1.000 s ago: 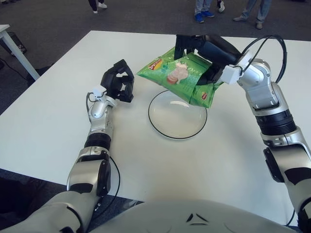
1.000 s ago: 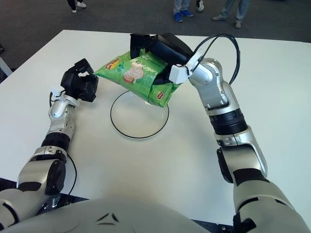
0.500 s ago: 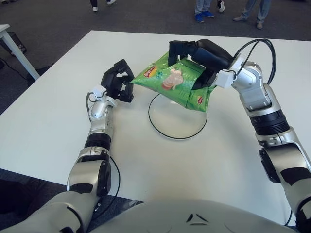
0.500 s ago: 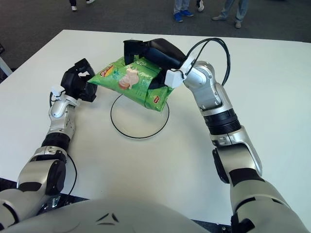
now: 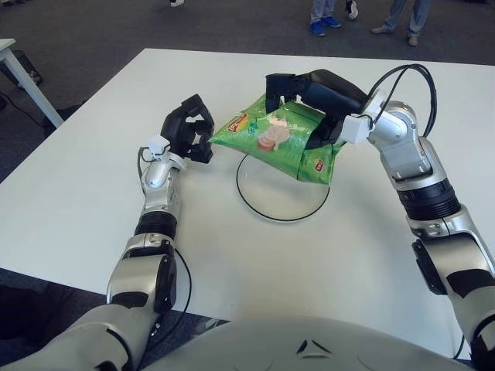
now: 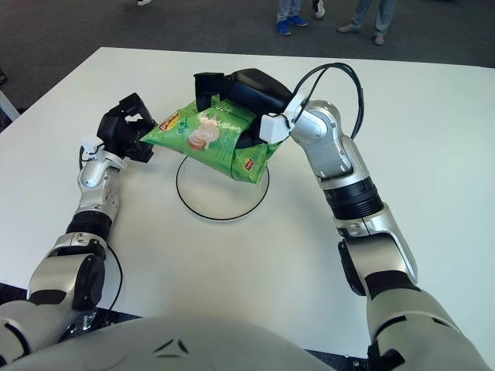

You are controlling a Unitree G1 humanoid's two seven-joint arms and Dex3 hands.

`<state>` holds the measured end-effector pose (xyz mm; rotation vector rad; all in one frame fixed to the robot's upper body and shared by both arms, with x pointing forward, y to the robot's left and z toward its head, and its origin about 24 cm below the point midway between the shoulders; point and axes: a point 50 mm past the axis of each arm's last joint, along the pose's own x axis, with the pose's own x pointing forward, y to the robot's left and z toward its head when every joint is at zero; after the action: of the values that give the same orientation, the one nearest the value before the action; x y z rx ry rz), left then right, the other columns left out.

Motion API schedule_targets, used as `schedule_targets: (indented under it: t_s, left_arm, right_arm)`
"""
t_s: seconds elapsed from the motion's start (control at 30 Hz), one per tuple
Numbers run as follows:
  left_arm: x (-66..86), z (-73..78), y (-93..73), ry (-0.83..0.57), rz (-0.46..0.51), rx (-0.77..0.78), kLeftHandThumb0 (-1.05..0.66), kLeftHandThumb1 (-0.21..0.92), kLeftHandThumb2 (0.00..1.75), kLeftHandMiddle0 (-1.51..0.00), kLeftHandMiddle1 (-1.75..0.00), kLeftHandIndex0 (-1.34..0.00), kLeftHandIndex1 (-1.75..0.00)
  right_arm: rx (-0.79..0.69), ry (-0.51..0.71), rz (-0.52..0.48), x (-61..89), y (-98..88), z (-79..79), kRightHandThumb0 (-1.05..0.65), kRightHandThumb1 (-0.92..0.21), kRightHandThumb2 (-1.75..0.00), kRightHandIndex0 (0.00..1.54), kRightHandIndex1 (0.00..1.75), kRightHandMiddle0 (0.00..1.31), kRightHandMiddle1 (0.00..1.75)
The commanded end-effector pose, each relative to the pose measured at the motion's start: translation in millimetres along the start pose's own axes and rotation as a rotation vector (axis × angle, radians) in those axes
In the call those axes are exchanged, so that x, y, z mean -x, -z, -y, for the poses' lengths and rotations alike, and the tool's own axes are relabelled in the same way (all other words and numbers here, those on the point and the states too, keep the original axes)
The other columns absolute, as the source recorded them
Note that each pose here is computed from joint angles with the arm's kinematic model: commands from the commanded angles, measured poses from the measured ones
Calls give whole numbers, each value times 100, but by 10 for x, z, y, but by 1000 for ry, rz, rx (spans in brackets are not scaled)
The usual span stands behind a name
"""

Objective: Put the snack into the plate.

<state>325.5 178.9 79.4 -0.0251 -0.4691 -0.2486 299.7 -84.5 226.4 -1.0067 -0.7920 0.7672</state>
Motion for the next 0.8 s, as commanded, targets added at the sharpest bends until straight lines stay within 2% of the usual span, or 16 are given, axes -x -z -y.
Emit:
schedule_targets:
  t_s: [0.0, 0.33, 0.5, 0.57, 0.67, 0.7, 0.77]
  left_arm:
    - [425, 112, 338, -63, -149, 88, -55, 16, 152, -134, -175, -75, -175]
    - [425, 100, 339, -65, -149, 102, -55, 16, 151, -134, -175, -75, -175]
    - [424, 89, 335, -68, -148, 100, -54, 16, 151, -134, -175, -74, -175]
    - [425, 89, 334, -68, -148, 95, -54, 16, 150, -134, -175, -74, -175]
    - [425, 89, 334, -68, -146, 94, -54, 17, 150, -134, -175, -74, -175]
    - [425, 90, 333, -68, -145, 98, -54, 17, 150, -134, -175, -74, -175]
    - [425, 92, 333, -68, -141, 104, -54, 17, 150, -134, -175, -74, -175]
  right_arm:
    - [-12, 2, 24, 1, -40, 10, 0, 9, -175, 94, 165, 70, 175]
    - [-10, -6, 33, 20, -76, 46, 0, 7, -173, 92, 166, 69, 175]
    - [16, -8, 23, 28, -99, 54, 0, 8, -172, 89, 173, 75, 164]
    - [16, -2, 7, 41, -98, 58, 0, 6, -167, 87, 174, 77, 155]
    - [20, -15, -4, 48, -99, 61, -1, 3, -163, 86, 174, 78, 149]
    - [28, -32, -7, 52, -101, 64, -1, 0, -160, 84, 174, 75, 150]
    - [39, -51, -10, 57, -103, 68, -1, -13, -147, 75, 175, 62, 155]
